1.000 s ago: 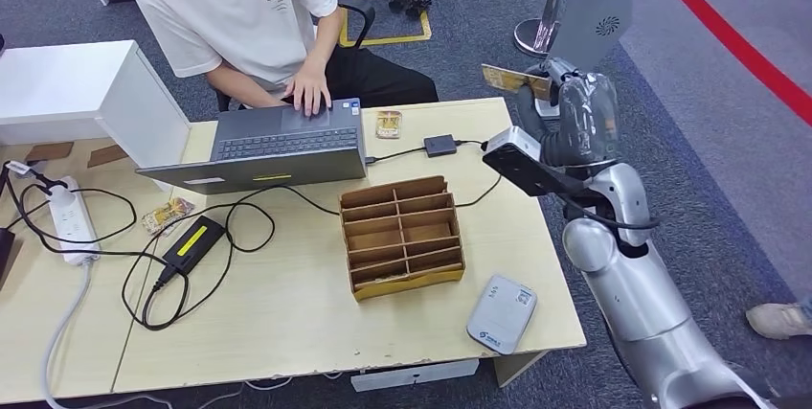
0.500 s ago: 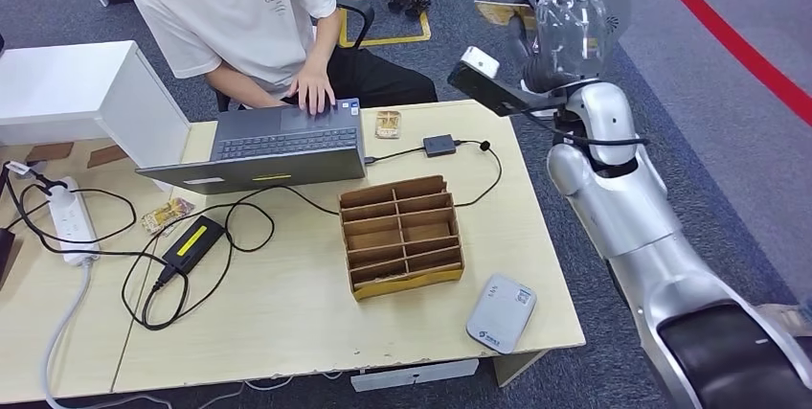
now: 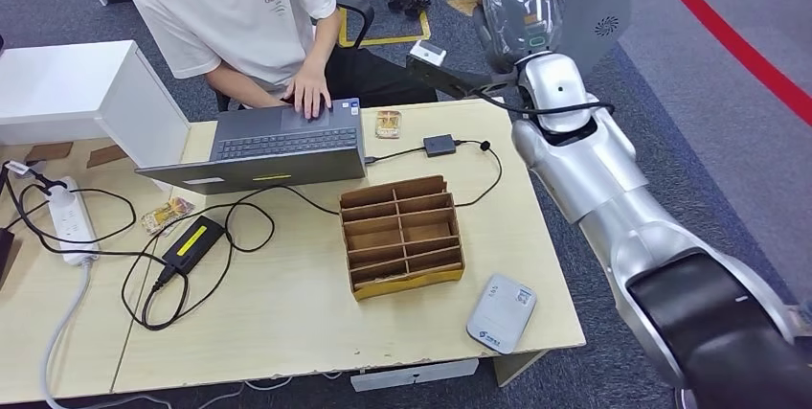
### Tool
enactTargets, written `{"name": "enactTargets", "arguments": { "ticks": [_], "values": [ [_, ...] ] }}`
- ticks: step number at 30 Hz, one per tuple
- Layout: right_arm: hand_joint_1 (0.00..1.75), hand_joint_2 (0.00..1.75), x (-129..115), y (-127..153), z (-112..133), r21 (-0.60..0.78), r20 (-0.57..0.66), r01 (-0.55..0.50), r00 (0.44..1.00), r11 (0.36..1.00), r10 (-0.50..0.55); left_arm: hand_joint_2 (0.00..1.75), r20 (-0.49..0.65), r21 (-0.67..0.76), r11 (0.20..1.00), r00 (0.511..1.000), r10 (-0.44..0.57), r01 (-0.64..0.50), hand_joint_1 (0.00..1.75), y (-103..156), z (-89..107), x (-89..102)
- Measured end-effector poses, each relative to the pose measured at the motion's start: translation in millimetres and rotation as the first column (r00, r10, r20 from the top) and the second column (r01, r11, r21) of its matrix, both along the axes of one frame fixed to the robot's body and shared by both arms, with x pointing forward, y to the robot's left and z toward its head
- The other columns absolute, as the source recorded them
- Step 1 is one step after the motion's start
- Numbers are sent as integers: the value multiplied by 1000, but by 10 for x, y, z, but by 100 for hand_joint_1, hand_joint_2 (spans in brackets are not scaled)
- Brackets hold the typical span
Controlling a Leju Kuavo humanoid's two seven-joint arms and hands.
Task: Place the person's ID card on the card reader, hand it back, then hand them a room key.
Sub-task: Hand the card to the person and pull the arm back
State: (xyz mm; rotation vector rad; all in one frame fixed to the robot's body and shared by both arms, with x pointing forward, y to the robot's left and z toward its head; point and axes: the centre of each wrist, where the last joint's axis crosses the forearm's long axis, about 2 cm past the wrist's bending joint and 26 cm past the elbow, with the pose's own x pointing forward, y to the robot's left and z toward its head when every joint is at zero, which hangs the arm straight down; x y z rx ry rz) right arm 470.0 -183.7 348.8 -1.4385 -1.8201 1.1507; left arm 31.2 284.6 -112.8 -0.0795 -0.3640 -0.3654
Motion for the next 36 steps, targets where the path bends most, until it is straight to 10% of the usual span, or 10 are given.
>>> {"name": "enactTargets", "arguments": {
  "ticks": [28,32,36],
  "values": [
    [175,175,-98,216,-438,-44,-84,-65,995,997,61,175,3,-35,999,1000,20,-20,0,-7,1,5],
    [0,175,-129,226,-513,-41,-98,-72,993,997,68,175,6,-58,998,1000,29,-29,0,-10,1,1],
    [0,175,-142,229,-522,-35,-96,-82,992,996,78,175,14,-93,995,999,45,-44,0,-17,1,-2]
  ]
}}
